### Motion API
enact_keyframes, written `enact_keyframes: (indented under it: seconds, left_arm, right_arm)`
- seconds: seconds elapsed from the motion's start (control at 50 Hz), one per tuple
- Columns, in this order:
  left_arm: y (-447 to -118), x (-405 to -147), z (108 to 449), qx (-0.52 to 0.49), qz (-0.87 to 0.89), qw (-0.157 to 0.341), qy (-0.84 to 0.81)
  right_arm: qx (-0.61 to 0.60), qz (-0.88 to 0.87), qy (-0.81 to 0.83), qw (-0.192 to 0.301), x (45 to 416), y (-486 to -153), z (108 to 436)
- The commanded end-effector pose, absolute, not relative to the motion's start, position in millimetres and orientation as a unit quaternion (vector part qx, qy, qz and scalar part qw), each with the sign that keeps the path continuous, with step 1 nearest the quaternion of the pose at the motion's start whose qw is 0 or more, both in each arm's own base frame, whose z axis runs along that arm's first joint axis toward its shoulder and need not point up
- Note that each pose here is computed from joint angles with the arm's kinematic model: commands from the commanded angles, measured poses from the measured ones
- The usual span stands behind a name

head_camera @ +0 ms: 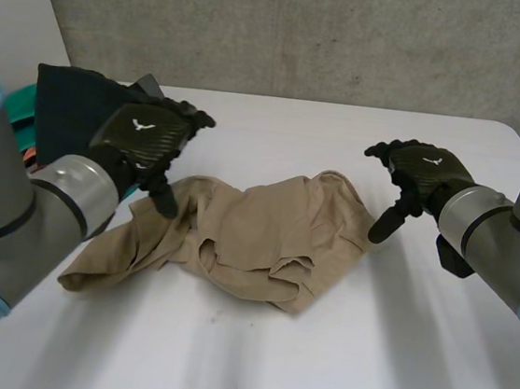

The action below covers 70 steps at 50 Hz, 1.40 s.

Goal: Fold the laundry.

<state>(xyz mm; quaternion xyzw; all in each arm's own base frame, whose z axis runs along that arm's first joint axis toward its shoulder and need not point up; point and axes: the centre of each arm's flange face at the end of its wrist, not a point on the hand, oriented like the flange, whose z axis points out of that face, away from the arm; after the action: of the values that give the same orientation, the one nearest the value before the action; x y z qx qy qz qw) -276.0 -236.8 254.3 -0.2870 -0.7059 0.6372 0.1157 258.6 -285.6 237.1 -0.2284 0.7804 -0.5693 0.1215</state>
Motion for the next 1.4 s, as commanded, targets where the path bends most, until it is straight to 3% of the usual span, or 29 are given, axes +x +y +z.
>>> enact_keyframes:
  seconds: [0.02, 0.22, 0.32, 0.46, 0.7, 0.76, 0.84, 0.9, 0.94, 0.98, 1.04, 1.12, 1.26, 1.4]
  left_arm:
    - [-222, -312, 254, -0.319, 0.638, 0.142, -0.686]
    - [-219, -373, 242, -0.387, 0.614, 0.163, -0.669]
    - [-217, -403, 202, -0.449, 0.563, 0.142, -0.679]
    - [-224, -414, 167, -0.485, 0.529, 0.087, -0.691]
    - [-242, -411, 174, -0.506, 0.558, 0.041, -0.657]
    - [-258, -410, 187, -0.491, 0.588, 0.026, -0.642]
    - [-308, -400, 243, -0.421, 0.690, -0.017, -0.589]
    - [-355, -365, 336, -0.300, 0.803, -0.060, -0.511]
    - [-365, -350, 369, -0.258, 0.839, -0.062, -0.475]
    - [-371, -333, 408, -0.209, 0.877, -0.035, -0.430]
    - [-372, -318, 435, -0.180, 0.897, 0.021, -0.403]
    - [-369, -310, 449, -0.185, 0.898, 0.085, -0.389]
    - [-385, -306, 397, -0.220, 0.846, 0.140, -0.465]
    - [-390, -296, 299, -0.256, 0.761, 0.156, -0.575]
  right_arm:
    - [-0.203, -0.574, 0.786, 0.109, 247, -313, 232]
    - [-0.149, -0.571, 0.791, 0.161, 255, -367, 209]
    - [-0.125, -0.549, 0.802, 0.201, 270, -395, 181]
    - [-0.121, -0.521, 0.815, 0.221, 292, -407, 146]
    - [-0.157, -0.526, 0.807, 0.217, 318, -403, 123]
    - [-0.161, -0.558, 0.784, 0.220, 323, -409, 138]
    - [-0.158, -0.668, 0.694, 0.219, 327, -429, 204]
    - [-0.133, -0.786, 0.571, 0.195, 324, -436, 290]
    - [-0.124, -0.821, 0.524, 0.187, 322, -432, 321]
    - [-0.116, -0.861, 0.462, 0.176, 319, -424, 359]
    - [-0.124, -0.886, 0.409, 0.179, 327, -402, 390]
    - [-0.146, -0.883, 0.407, 0.181, 334, -377, 399]
    - [-0.177, -0.853, 0.457, 0.177, 340, -350, 374]
    - [-0.231, -0.768, 0.579, 0.144, 334, -332, 282]
